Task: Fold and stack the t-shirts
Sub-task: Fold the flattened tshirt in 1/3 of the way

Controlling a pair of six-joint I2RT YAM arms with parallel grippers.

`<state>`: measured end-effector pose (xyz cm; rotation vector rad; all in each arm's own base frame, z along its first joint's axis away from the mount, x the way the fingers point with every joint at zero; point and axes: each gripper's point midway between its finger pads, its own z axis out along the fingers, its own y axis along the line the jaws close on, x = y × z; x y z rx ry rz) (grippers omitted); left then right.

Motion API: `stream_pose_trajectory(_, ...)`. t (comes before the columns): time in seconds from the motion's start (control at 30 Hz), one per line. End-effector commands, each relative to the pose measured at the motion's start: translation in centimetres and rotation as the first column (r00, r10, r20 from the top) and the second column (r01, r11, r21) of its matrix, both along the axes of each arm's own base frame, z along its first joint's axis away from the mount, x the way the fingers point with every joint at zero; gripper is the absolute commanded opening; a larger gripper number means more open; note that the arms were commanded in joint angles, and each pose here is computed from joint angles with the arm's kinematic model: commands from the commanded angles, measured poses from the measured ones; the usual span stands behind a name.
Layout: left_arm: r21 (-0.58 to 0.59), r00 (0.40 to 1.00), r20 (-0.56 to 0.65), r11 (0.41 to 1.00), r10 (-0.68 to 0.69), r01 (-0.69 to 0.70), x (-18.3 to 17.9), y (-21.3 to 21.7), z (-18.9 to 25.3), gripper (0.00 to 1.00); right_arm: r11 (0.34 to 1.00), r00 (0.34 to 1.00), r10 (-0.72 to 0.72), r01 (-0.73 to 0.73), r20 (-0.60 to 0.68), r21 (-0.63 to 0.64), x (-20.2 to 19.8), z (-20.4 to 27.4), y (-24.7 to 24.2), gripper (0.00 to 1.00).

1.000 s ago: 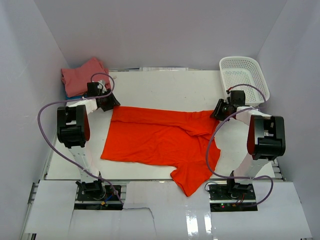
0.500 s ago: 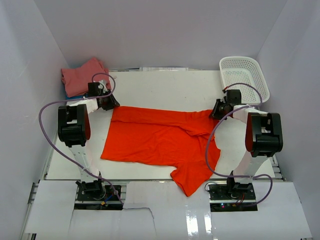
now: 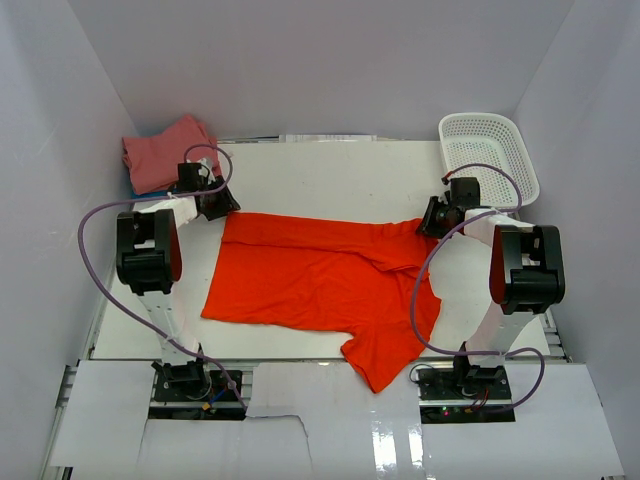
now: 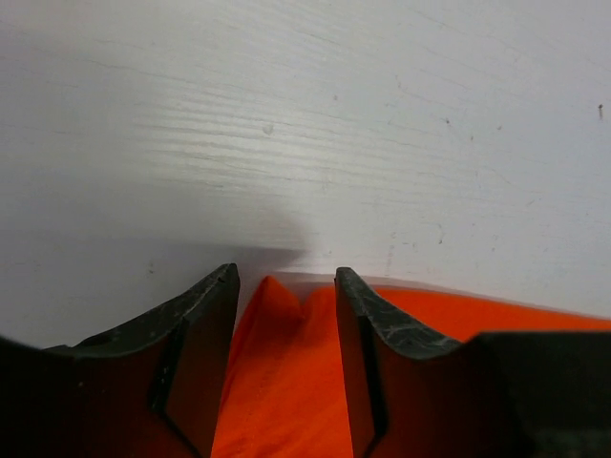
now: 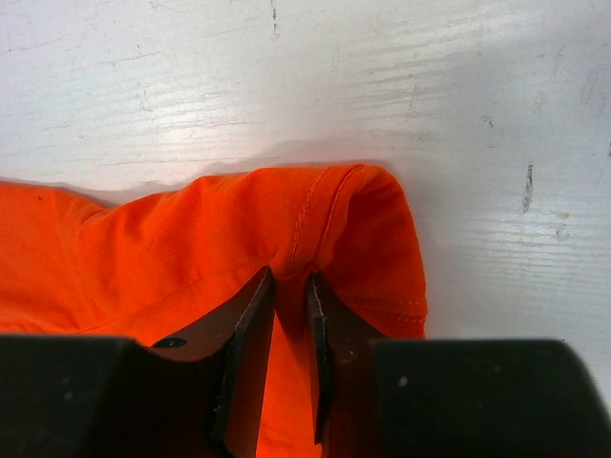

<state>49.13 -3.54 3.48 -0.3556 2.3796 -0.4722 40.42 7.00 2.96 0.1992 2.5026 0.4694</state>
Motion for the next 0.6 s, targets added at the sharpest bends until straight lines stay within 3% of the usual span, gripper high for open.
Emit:
stream_pose_trajectory(0.0, 0.049, 0.999, 0.04, 0.998, 0.026, -0.028, -0.3, 1.0, 2.3, 0.56, 1.0, 0.999, 0.012, -0.011, 0.041, -0.012, 1.2, 1.2, -0.1, 0.26)
stream_pose_trajectory(0.33, 0.065, 0.999, -0.007, 0.997, 0.032, -0.031, -1.6, 1.3, 1.3, 0.47, 1.0, 0.999, 0.013, -0.012, 0.043, -0.016, 1.1, 1.4, 0.0, 0.27)
stream_pose_trajectory(0.57, 0.053, 0.997, -0.073, 0.999, 0.016, -0.012, -2.1, 0.8, -0.5, 0.27, 1.0, 0.999, 0.015, -0.015, 0.038, -0.012, 1.2, 1.4, 0.2, 0.27)
